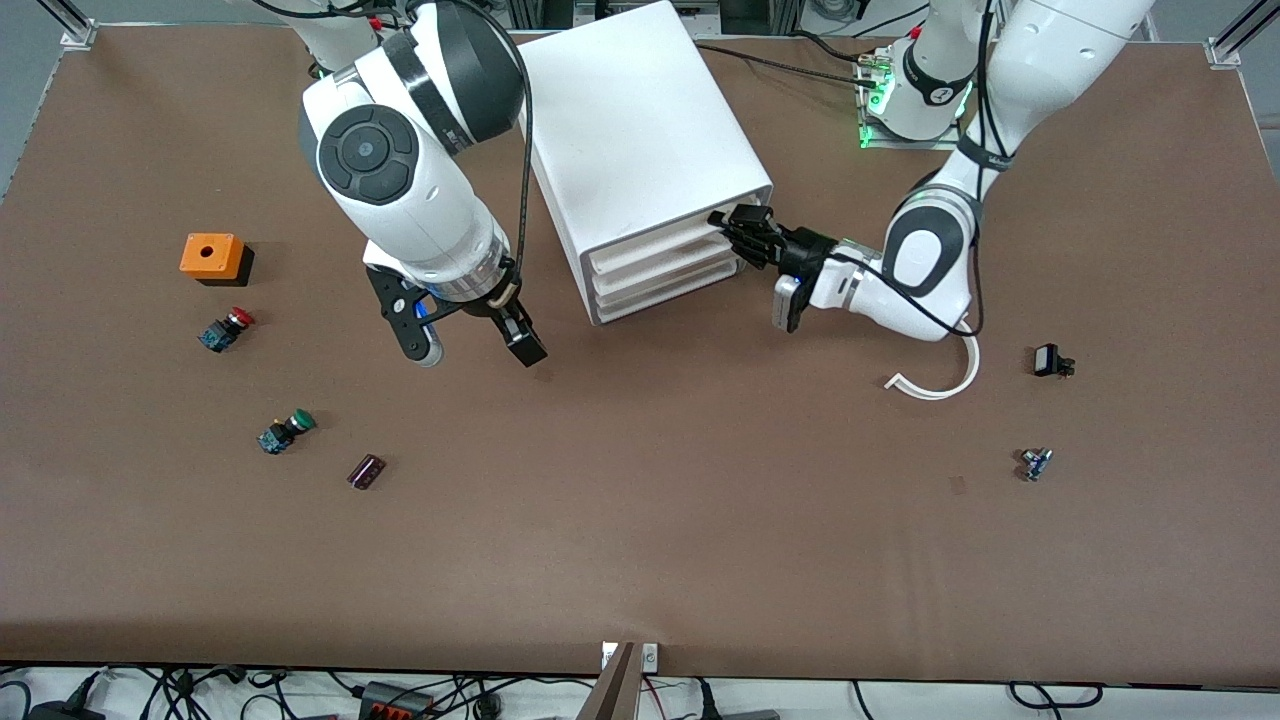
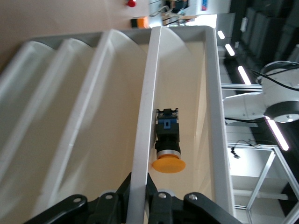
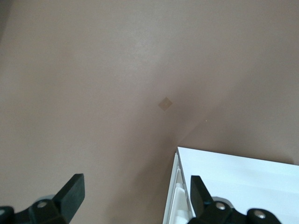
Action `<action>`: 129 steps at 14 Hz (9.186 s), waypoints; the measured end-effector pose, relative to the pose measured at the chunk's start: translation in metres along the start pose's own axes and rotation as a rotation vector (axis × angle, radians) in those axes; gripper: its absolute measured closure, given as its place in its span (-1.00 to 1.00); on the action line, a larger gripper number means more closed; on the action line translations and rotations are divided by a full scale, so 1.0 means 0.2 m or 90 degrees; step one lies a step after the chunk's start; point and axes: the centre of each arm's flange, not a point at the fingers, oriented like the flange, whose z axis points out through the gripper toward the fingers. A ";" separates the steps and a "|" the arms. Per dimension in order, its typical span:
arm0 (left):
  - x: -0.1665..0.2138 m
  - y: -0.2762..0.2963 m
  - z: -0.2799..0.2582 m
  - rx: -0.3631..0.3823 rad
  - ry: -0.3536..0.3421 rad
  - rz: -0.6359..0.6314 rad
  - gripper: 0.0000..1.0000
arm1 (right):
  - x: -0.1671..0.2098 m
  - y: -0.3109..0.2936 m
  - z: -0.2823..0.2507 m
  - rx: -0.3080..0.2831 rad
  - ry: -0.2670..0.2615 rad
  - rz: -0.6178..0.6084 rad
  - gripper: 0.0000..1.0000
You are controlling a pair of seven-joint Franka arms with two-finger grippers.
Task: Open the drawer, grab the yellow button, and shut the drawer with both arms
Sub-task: 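Pull the drawer open with the left gripper while the right gripper reaches over, then release the handle with the left gripper while the right gripper lowers into drawer, then grasp the orange-capped button in the drawer with the right gripper and lift, then carry the orange-capped button out of the drawer with the right gripper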
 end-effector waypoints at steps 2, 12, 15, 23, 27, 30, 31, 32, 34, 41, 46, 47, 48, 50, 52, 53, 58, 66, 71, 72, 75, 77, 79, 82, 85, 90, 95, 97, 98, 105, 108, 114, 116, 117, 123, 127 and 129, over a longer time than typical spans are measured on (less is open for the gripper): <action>0.08 0.03 -0.10 0.037 -0.011 -0.015 0.79 | -0.02 -0.01 0.01 0.000 -0.033 0.039 -1.00; 0.33 -0.05 -0.36 0.043 -0.043 -0.015 0.79 | -0.26 -0.04 0.08 0.020 -0.057 0.104 -1.00; 0.34 -0.05 -0.37 0.047 -0.043 -0.012 0.78 | -0.25 -0.04 0.07 0.023 -0.057 0.107 -1.00; 0.43 -0.07 -0.49 0.049 -0.021 0.002 0.78 | -0.27 -0.04 0.07 0.024 -0.056 0.104 -1.00; 0.49 -0.10 -0.61 0.051 0.004 0.005 0.78 | -0.25 -0.05 0.05 0.029 -0.055 0.108 -1.00; 0.52 -0.11 -0.64 0.052 0.012 0.008 0.78 | -0.24 -0.05 0.03 0.033 -0.054 0.112 -1.00; 0.53 -0.11 -0.66 0.052 0.016 0.010 0.78 | -0.24 -0.05 0.03 0.032 -0.054 0.117 -1.00; 0.54 -0.12 -0.68 0.053 0.020 0.011 0.78 | -0.25 -0.05 0.04 0.031 -0.055 0.128 -1.00; 0.56 -0.13 -0.71 0.056 0.027 0.009 0.76 | -0.27 -0.05 0.04 0.029 -0.056 0.148 -1.00; 0.54 -0.16 -0.88 0.094 0.052 -0.013 -0.50 | -0.37 -0.09 0.11 0.054 -0.065 0.186 -1.00; 0.45 0.03 -1.07 0.157 0.010 -0.108 -1.00 | -0.43 -0.15 0.23 0.091 -0.078 0.220 -1.00; 0.43 0.09 -1.10 0.195 0.001 -0.120 -1.00 | -0.45 -0.16 0.25 0.099 -0.082 0.230 -1.00; 0.41 0.16 -1.13 0.235 -0.005 -0.133 -1.00 | -0.46 -0.17 0.27 0.107 -0.085 0.240 -1.00; 0.37 0.28 -1.18 0.329 -0.019 -0.155 -1.00 | -0.49 -0.19 0.29 0.114 -0.091 0.261 -1.00; 0.34 0.41 -1.24 0.455 -0.041 -0.150 -1.00 | -0.53 -0.21 0.30 0.120 -0.098 0.281 -1.00; 0.33 0.49 -1.29 0.525 -0.053 -0.141 -1.00 | -0.54 -0.23 0.31 0.123 -0.101 0.290 -1.00; 0.36 0.82 -1.39 0.795 -0.092 -0.108 -1.00 | -0.63 -0.26 0.46 0.127 -0.112 0.331 -1.00; 0.42 0.92 -1.39 0.910 0.022 -0.214 -1.00 | -0.71 -0.26 0.49 0.112 -0.152 0.361 -1.00; 0.39 0.89 -1.47 0.885 0.037 -0.231 -1.00 | -0.75 -0.24 0.51 0.100 -0.148 0.355 -1.00; 0.39 0.89 -1.46 0.884 0.036 -0.230 -1.00 | -0.76 -0.24 0.53 0.094 -0.145 0.353 -1.00; 0.40 0.89 -1.45 0.883 0.032 -0.228 -1.00 | -0.81 -0.22 0.55 0.081 -0.141 0.345 -1.00; 0.40 0.87 -1.44 0.881 0.027 -0.229 -1.00 | -0.83 -0.21 0.55 0.076 -0.139 0.341 -1.00; 0.41 0.85 -1.42 0.880 0.022 -0.230 -1.00 | -0.84 -0.19 0.57 0.059 -0.127 0.336 -1.00; 0.41 0.85 -1.42 0.879 0.020 -0.230 -1.00 | -0.84 -0.16 0.60 0.029 -0.106 0.330 -1.00; 0.41 0.85 -1.41 0.879 0.019 -0.228 -1.00 | -0.86 -0.15 0.60 0.026 -0.104 0.327 -1.00; 0.42 0.85 -1.41 0.879 0.019 -0.228 -1.00 | -0.87 -0.15 0.60 0.028 -0.104 0.318 -0.86; 0.42 0.85 -1.40 0.879 0.019 -0.227 -1.00 | -0.88 -0.15 0.60 0.031 -0.106 0.315 -0.37; 0.42 0.85 -1.40 0.879 0.019 -0.227 -1.00 | -0.88 -0.16 0.59 0.034 -0.107 0.314 0.00; 0.42 0.85 -1.40 0.879 0.019 -0.227 -1.00 | -0.88 -0.16 0.59 0.035 -0.108 0.314 0.18; 0.42 0.85 -1.39 0.880 0.020 -0.229 -1.00 | -0.88 -0.21 0.41 0.080 -0.127 0.309 0.18; 0.43 0.86 -1.36 0.852 0.028 -0.230 -1.00 | -0.82 -0.24 0.33 0.106 -0.121 0.268 0.18; 0.45 0.89 -1.33 0.800 0.049 -0.232 -1.00 | -0.50 -0.27 0.22 0.118 -0.055 0.029 0.18; 0.45 0.90 -1.32 0.800 0.053 -0.227 -1.00 | -0.39 -0.26 0.22 0.092 -0.025 -0.068 0.18; 0.45 0.91 -1.32 0.800 0.053 -0.226 -1.00 | -0.33 -0.25 0.22 0.076 -0.009 -0.118 0.18; 0.47 0.92 -1.27 0.799 0.109 -0.301 -1.00 | 0.03 -0.20 0.10 0.005 0.035 -0.359 0.18; 0.46 0.92 -1.29 0.799 0.123 -0.321 -1.00 | 0.20 -0.17 0.04 -0.011 0.030 -0.374 0.18; 0.47 0.92 -1.27 0.798 0.133 -0.335 -1.00 | 0.14 -0.17 0.03 -0.010 0.029 -0.385 0.18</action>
